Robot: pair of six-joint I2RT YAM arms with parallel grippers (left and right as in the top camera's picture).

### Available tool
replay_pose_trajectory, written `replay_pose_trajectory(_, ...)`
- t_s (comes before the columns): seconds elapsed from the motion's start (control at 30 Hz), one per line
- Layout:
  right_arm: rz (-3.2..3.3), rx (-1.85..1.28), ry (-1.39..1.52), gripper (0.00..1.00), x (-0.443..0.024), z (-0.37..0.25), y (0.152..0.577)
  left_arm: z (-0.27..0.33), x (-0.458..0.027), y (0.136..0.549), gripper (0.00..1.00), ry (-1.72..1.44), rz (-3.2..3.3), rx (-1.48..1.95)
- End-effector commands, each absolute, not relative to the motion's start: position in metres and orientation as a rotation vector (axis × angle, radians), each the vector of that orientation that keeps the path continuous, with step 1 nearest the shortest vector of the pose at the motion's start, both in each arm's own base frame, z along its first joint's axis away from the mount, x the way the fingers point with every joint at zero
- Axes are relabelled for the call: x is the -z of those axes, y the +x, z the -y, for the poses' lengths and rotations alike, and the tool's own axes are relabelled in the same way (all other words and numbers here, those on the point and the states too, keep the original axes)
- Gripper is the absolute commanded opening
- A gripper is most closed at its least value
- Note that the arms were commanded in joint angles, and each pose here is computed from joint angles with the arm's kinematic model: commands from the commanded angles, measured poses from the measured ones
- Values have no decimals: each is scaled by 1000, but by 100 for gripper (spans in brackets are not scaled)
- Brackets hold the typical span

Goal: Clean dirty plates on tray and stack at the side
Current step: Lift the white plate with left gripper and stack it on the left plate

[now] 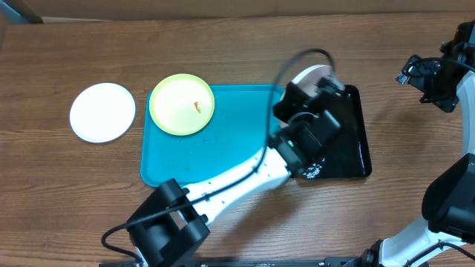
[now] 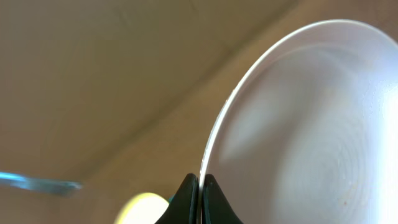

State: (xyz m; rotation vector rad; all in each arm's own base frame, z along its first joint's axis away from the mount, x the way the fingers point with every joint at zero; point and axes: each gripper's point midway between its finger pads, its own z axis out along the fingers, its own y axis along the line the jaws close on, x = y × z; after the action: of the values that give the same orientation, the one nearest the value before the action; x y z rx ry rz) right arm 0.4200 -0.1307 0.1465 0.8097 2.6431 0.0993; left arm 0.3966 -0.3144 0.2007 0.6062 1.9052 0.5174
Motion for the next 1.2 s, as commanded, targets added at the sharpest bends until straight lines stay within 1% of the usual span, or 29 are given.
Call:
replay_pose_trajectory(0.0, -2607, -84, 802, 100, -160, 133, 423, 318, -202, 406, 4, 429, -2060, -98)
replay_pose_trajectory(0.1, -2607, -84, 802, 100, -160, 133, 423, 313, -210, 412, 4, 387, -2174, 200)
replay_pose_trajectory(0.2, -2607, -84, 802, 100, -160, 133, 423, 294, -232, 420, 4, 331, -2239, 526)
replay_pose_trajectory(0.27, -2607, -84, 802, 100, -160, 133, 423, 261, -242, 433, 4, 220, -2282, 682)
replay_pose_trajectory(0.33, -2607, -84, 802, 100, -160, 133, 423, 219, -239, 446, 4, 87, -2332, 741)
replay_pose_trajectory(0.43, -2607, -84, 802, 100, -160, 133, 423, 136, -217, 461, 4, -177, -2422, 686)
replay_pose_trajectory(0.57, -2607, -84, 802, 100, -160, 133, 423, 22, -192, 462, 4, -518, -2468, 565)
replay_pose_trajectory(0.7, -2607, -84, 802, 100, -160, 133, 423, -92, -174, 447, 4, -847, -2418, 421)
replay_pose_trajectory(0.8, -2607, -84, 802, 100, -160, 133, 423, -154, -162, 425, 4, -1040, -2375, 362)
replay_pose_trajectory(0.97, -2607, -84, 802, 100, -160, 133, 423, -223, -130, 389, 4, -1288, -2345, 253)
replay_pose_trajectory(1.07, -2607, -84, 802, 100, -160, 133, 423, -239, -106, 379, 4, -1368, -2360, 230)
replay_pose_trajectory(1.17, -2607, -84, 802, 100, -160, 133, 423, -241, -85, 377, 4, -1400, -2394, 238)
